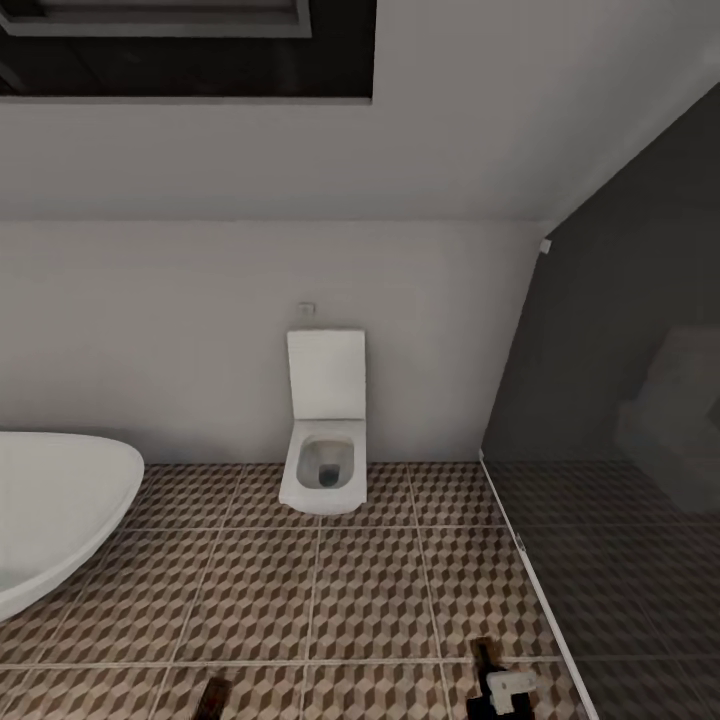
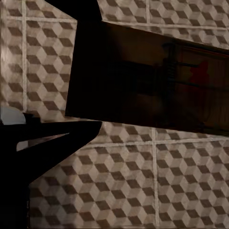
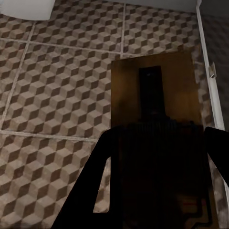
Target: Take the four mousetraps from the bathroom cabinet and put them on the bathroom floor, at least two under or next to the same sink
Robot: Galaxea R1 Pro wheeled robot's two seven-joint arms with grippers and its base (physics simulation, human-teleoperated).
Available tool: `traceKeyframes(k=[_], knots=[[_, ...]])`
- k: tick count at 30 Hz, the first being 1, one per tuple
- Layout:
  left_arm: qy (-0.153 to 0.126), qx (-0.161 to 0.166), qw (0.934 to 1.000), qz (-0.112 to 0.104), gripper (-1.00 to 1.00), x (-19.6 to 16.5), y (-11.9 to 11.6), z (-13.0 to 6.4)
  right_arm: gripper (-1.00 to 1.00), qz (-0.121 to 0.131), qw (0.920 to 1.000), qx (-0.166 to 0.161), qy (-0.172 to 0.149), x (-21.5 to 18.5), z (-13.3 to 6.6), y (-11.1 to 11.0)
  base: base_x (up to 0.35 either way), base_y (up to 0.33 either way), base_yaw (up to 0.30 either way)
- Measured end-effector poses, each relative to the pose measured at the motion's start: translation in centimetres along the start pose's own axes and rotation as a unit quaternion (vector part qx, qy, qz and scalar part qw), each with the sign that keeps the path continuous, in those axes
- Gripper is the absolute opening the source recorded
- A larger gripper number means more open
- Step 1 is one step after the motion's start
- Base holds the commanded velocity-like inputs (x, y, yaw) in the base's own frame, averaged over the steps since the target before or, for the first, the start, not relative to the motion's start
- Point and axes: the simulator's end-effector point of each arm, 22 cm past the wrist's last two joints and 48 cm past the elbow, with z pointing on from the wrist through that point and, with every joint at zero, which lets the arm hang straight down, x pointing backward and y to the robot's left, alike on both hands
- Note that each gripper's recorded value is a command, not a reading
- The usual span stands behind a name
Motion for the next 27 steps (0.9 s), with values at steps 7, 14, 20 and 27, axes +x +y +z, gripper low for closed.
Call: traceKeyframes(k=[7,14,20,27], knots=[[0.060,0.030,0.9975,-0.021,-1.00,-9.7,-1.6,2.0,-1.00,-0.016,0.9997,-0.015,0.000,-9.8,3.2,3.2,0.000,0.000,0.000],[0.066,0.015,0.9973,-0.028,-1.00,-21.0,-1.1,1.6,-1.00,-0.026,0.9991,-0.035,-0.003,-20.2,6.0,7.4,0.000,0.000,0.000],[0.080,-0.008,0.9963,-0.031,-1.00,-21.8,1.0,2.7,-1.00,-0.027,0.9984,-0.051,-0.003,-24.1,6.3,10.4,0.000,0.000,0.000],[-0.041,-0.012,0.9978,-0.050,-1.00,-26.8,1.3,3.2,-1.00,-0.026,0.9983,-0.053,-0.004,-24.3,6.3,10.6,0.000,0.000,0.000]])
